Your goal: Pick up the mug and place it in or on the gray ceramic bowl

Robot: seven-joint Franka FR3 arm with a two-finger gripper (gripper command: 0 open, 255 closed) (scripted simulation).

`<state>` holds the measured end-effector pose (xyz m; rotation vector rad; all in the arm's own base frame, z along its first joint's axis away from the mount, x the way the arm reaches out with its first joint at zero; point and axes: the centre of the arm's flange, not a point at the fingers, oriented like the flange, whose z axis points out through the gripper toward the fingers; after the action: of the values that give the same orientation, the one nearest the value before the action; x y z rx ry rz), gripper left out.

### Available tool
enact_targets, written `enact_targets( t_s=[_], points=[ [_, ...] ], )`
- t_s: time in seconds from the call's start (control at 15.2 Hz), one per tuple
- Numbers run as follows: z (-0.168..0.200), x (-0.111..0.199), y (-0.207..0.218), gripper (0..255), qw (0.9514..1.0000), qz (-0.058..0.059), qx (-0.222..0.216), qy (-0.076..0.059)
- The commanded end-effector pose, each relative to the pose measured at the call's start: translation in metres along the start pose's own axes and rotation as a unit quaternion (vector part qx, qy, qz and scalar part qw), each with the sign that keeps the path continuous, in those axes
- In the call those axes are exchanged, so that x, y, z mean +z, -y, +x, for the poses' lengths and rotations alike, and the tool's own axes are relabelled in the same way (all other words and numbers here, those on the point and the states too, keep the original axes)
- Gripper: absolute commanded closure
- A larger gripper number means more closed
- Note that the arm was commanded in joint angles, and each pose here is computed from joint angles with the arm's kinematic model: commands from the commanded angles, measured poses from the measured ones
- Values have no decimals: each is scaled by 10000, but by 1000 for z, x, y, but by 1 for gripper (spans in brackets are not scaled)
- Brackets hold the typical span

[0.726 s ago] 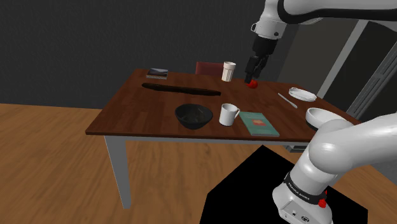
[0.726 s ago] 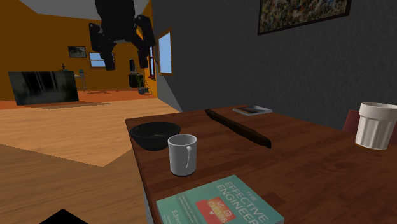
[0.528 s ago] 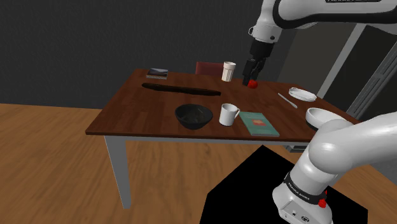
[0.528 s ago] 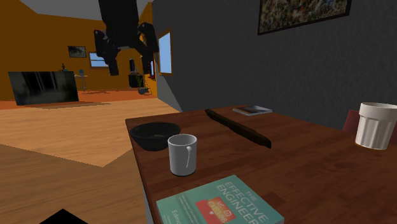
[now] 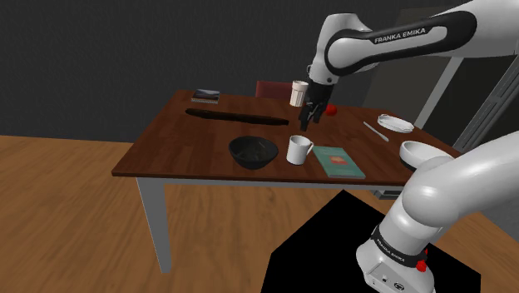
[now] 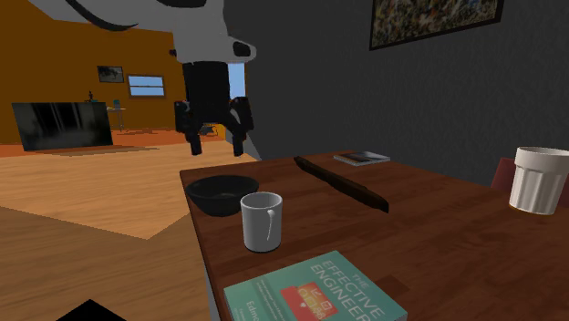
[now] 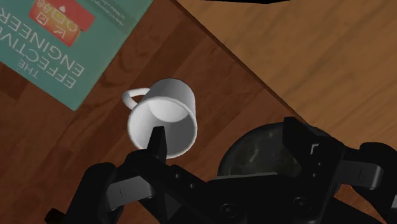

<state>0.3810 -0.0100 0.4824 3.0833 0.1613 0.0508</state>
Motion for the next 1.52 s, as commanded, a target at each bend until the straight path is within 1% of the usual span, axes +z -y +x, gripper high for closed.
enact_targets(
  t_s=[0.0, 0.4, 0.92, 1.45],
  points=[
    [13, 23, -5, 0, 10000, -12, 55, 24],
    [48, 94, -20, 0, 9997, -41, 215, 124],
    [48, 138, -21, 0, 9997, -43, 222, 128],
    [48, 138, -21, 0, 9997, -43, 222, 128]
  ],
)
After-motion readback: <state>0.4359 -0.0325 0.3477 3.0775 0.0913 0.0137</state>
